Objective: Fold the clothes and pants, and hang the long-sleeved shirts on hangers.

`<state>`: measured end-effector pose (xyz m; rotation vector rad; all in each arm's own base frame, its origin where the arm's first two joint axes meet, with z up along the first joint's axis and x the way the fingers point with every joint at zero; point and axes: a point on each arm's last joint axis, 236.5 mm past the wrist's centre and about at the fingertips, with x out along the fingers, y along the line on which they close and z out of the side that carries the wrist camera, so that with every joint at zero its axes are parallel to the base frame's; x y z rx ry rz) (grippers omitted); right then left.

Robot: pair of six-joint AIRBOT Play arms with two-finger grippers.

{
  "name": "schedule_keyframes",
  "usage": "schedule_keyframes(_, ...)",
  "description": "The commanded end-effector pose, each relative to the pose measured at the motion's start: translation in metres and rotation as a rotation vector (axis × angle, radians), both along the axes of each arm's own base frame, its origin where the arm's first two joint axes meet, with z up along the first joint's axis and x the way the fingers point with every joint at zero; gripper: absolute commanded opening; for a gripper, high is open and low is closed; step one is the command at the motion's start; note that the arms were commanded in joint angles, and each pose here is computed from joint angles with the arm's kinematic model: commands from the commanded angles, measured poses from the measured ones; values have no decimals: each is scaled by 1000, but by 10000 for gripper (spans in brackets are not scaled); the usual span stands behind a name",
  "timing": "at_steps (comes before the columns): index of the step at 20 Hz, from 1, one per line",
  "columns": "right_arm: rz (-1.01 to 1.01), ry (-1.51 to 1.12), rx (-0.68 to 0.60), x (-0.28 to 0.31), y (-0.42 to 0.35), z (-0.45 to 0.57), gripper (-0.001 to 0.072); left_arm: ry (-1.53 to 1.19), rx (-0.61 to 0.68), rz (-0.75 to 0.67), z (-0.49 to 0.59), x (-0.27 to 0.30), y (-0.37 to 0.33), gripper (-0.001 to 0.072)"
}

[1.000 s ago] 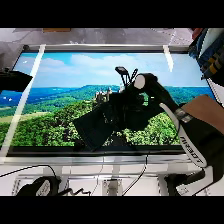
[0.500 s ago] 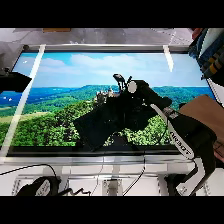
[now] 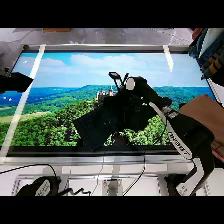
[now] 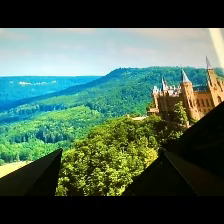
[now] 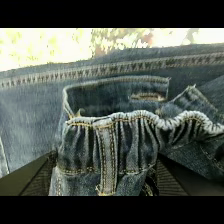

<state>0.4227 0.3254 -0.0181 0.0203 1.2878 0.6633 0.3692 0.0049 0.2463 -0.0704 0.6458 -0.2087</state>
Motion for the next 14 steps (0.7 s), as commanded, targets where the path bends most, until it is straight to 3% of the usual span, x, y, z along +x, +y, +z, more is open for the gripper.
schedule_keyframes(1, 105, -24, -73, -12, -1, -5, 707, 14, -5, -6, -3, -2, -2, 701)
schedule_keyframes(7, 221, -154, -217, -4, -8, 14, 706, 28, -6, -13, -5, -4, -3, 701)
schedule_keyframes(14, 141, -106, -209, -8, -10, 46, 703, 23, -31, -27, -3, -4, -9, 702)
